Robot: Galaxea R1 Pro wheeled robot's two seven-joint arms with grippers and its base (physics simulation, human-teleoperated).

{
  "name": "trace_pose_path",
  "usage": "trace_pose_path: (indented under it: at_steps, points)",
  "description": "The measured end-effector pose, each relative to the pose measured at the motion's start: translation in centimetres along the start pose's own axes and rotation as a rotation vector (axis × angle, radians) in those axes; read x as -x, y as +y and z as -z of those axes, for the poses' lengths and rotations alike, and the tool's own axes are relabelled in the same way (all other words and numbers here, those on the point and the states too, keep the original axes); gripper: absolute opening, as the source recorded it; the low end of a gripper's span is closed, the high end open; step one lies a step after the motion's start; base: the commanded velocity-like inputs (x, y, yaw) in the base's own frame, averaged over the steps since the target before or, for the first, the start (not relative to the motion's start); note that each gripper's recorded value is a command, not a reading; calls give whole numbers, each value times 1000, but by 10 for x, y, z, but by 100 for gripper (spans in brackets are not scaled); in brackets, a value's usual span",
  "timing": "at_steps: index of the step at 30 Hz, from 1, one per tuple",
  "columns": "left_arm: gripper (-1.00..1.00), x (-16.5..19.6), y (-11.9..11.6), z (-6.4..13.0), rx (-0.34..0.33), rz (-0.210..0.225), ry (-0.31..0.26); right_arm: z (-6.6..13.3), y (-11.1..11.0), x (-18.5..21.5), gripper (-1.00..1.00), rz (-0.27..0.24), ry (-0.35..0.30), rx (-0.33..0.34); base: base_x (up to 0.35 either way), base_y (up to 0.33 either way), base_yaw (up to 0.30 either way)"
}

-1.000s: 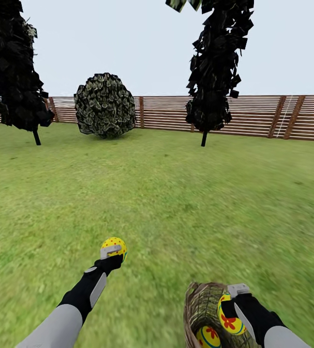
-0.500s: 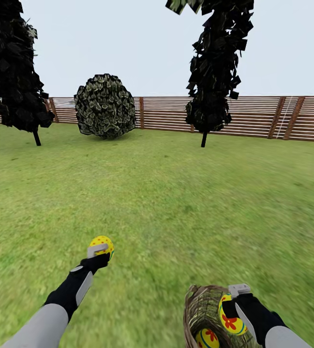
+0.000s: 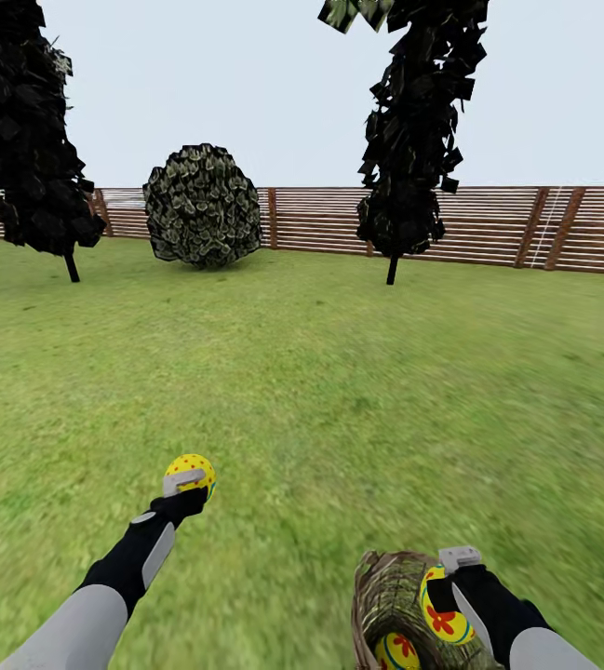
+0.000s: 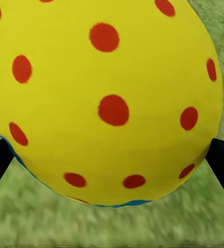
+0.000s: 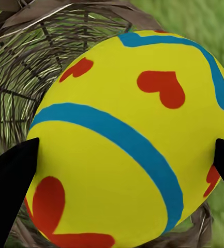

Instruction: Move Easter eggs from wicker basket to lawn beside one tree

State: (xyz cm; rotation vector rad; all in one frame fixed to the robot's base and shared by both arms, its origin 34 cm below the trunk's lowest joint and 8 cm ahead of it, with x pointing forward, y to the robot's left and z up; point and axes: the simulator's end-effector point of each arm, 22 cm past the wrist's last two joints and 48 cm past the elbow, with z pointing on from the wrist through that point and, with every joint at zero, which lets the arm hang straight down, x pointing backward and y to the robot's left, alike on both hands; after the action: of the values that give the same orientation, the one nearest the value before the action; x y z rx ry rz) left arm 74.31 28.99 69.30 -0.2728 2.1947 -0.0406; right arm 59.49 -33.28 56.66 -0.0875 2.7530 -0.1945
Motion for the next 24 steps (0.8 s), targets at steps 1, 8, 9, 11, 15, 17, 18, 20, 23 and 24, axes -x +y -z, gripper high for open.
trace_pose_path:
  at_steps: [1,8,9,11,15,17,18,20,23,24]
  points:
    - [-100,1,0,1,0,0,0,2,0,1,-100,0,0,0,-91,-31,0]
    - [-100,11,-3,8,-2,3,-2,13,-1,6,-100,1,-1,1,-10,-3,0]
    - [-100,13,-4,9,-2,3,-2,14,-1,6,-100,1,0,2,0,0,0]
    - [-100,15,-5,11,-4,2,-1,17,0,7,-100,1,0,3,-92,0,0]
    - [-100,19,-7,14,-5,0,1,23,0,10,-100,1,0,4,-305,0,0]
    - [-100,23,-7,16,-4,2,-1,26,-1,11,-100,2,0,4,-169,0,0]
    - [-100,24,-7,17,-4,3,-2,27,-1,12,-100,2,0,4,-33,0,0]
    - [-100,26,-9,19,-7,1,-1,30,-1,13,-100,2,0,4,-114,-81,0]
    - [-100,27,-11,21,-8,-1,2,33,-2,14,-100,1,0,4,-216,-171,0]
    - [-100,27,-11,21,-9,-1,2,33,-2,14,-100,1,0,4,-237,-190,0]
